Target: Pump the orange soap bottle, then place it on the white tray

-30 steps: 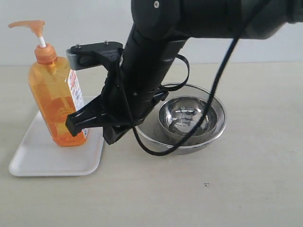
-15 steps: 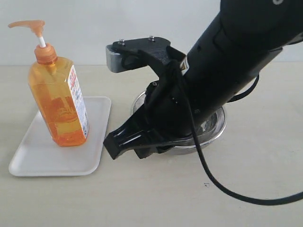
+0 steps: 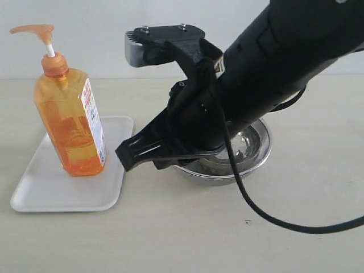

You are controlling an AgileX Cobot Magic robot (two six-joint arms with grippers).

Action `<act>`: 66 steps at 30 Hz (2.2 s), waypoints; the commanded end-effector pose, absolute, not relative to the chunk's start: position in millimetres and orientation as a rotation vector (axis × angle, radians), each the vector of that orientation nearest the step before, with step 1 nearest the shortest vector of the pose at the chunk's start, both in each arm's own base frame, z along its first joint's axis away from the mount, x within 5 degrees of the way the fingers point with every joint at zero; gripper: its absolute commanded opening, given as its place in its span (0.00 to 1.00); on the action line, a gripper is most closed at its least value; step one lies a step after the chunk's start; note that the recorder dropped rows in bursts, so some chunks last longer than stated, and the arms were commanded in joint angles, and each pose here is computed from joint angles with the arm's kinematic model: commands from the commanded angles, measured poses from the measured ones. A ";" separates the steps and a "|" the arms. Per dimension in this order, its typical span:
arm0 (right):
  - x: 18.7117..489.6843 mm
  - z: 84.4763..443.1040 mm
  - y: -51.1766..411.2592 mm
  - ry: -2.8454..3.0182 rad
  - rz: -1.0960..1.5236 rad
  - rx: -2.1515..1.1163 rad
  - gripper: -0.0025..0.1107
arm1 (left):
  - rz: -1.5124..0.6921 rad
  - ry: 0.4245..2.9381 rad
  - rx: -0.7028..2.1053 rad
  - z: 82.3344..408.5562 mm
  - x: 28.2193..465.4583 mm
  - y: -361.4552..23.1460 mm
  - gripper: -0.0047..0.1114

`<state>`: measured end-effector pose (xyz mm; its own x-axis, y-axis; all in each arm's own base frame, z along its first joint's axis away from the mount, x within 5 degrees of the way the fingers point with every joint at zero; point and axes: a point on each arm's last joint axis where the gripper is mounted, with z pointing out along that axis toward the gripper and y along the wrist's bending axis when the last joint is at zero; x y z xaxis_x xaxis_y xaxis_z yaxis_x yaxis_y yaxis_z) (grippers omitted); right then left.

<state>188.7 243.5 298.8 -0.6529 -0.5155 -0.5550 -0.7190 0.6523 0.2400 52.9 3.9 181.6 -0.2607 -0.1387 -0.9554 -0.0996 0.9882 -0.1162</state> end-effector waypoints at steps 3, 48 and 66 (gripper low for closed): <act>176.1 301.4 213.5 2.168 0.561 -0.923 0.03 | -0.033 1.839 -0.170 180.5 52.9 4.0 0.08; 52.9 180.2 -0.6 1.848 0.027 0.064 0.03 | -0.033 1.839 -0.170 180.5 52.9 4.0 0.08; 52.9 180.0 -0.5 1.847 0.089 0.145 0.03 | -0.033 1.839 -0.170 180.5 52.9 4.0 0.08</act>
<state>53.1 -0.1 179.4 -0.2803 0.1498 -0.9482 0.0506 0.9887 0.1412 52.9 3.9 181.6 -0.2607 -0.1387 -0.9554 -0.0996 0.9882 -0.1162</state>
